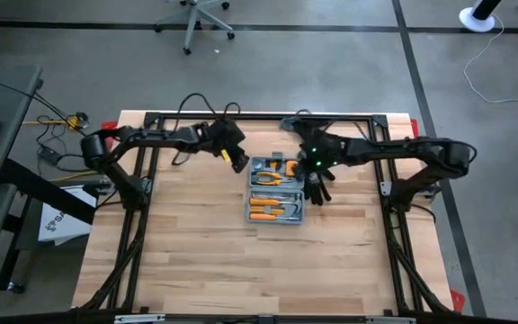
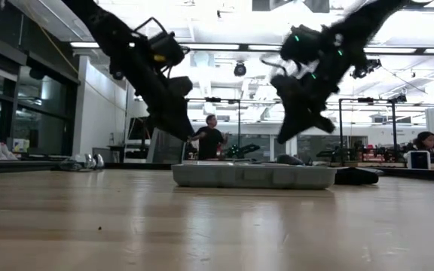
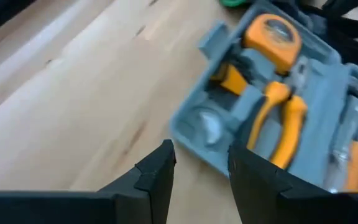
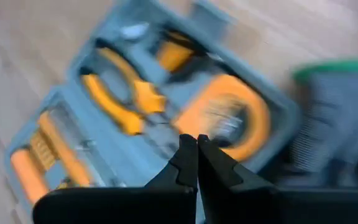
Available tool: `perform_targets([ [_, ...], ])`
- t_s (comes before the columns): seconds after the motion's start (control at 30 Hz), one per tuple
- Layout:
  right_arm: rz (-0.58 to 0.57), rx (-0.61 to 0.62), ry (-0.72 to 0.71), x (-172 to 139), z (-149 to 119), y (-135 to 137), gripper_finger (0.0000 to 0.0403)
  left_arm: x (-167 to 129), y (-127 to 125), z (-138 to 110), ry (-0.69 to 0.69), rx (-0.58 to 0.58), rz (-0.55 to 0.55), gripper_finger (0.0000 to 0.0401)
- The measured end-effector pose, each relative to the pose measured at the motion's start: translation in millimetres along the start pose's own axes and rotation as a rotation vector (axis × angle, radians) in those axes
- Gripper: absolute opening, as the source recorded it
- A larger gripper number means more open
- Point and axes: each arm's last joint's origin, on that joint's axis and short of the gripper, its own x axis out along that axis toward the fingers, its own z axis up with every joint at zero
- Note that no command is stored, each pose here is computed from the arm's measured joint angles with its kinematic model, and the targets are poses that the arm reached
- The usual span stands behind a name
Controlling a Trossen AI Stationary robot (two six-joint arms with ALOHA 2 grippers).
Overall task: Prefit tool cases
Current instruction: Close the gray toolbox
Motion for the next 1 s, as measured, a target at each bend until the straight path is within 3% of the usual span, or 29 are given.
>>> perform_targets([
  [0.27,-0.107,0.209,0.078,16,-32,-65,0.0,14,21,-5,0.061,-0.061,-0.035,0.0135],
  [0.47,-0.278,0.393,0.02,11,-41,-95,0.0,15,21,-5,0.062,-0.046,-0.035,0.0135],
  [0.67,-0.346,0.377,-0.13,-14,-30,-88,0.0,15,21,-5,0.062,-0.047,-0.031,0.0135],
  [0.87,-0.257,0.347,-0.255,-42,-22,-66,0.0,15,21,-5,0.06,-0.055,-0.031,0.0135],
  [1.0,-0.203,0.335,-0.258,-46,-26,-53,0.0,15,21,-4,0.05,-0.061,-0.031,0.0135],
])
